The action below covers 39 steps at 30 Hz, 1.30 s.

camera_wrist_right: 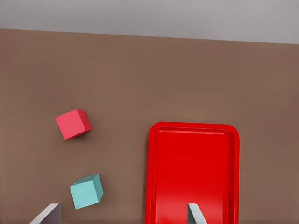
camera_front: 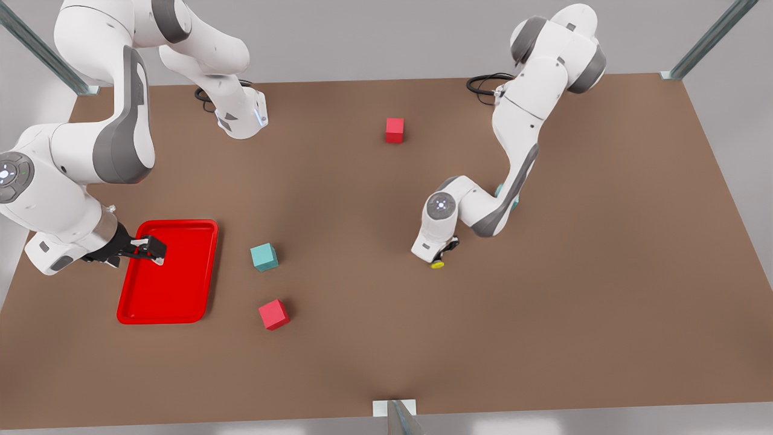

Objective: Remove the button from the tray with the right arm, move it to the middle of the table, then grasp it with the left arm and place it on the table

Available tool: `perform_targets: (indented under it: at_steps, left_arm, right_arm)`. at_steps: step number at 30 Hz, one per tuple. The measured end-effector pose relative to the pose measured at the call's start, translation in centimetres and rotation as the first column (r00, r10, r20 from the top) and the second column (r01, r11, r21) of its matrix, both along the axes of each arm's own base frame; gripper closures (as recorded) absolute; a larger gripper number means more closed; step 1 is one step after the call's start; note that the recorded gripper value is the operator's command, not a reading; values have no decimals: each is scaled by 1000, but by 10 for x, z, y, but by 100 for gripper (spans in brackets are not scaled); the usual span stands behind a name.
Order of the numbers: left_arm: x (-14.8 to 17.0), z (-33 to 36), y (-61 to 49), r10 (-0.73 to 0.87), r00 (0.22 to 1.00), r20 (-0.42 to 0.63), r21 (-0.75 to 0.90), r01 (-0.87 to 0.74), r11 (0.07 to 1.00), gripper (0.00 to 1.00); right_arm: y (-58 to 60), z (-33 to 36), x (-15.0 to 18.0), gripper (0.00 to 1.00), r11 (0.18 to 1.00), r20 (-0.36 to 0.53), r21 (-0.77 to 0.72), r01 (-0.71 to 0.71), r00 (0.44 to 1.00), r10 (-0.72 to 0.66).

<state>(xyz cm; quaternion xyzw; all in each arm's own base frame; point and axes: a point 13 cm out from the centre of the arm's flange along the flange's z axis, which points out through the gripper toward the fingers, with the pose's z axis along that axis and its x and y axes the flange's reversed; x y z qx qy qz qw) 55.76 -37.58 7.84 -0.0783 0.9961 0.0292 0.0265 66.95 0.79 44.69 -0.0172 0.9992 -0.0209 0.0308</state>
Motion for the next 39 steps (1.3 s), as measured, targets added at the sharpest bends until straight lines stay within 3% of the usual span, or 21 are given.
perform_targets:
  at_steps: [7, 13, 14, 18, 22, 28, 39]
  left_arm:
    - [60, 98, 3, 171, 985, 20, -100, -169, 981, 52]
    - [93, 134, -21, 394, 917, 61, -245, -369, 897, 52]
    - [99, 132, -21, 437, 895, 85, -250, -406, 879, 52]
    - [114, 111, 0, 519, 783, 344, -119, -511, 851, 52]
    - [111, 94, 16, 554, 674, 489, -37, -618, 785, 51]
    - [95, 33, 46, 463, 536, 706, 122, -736, 666, 51]
    - [44, -16, 67, 377, 372, 848, 149, -851, 504, 52]
  right_arm:
    - [-1, -1, 0, 0, 1000, 0, -1, 0, 1000, 0]
    - [-13, 6, -1, 0, 1000, 7, 0, 8, 1000, -8]
    - [-12, 7, -1, 0, 1000, 9, 2, 3, 1000, -3]
    - [-9, 16, -5, 0, 1000, 16, 4, -17, 1000, 17]
    - [-9, 20, -7, 0, 1000, 17, 5, -28, 999, 28]
    - [-10, 21, -10, 0, 999, 9, 6, -38, 999, 38]
    - [-10, 30, -14, 0, 999, 14, 2, -54, 998, 54]
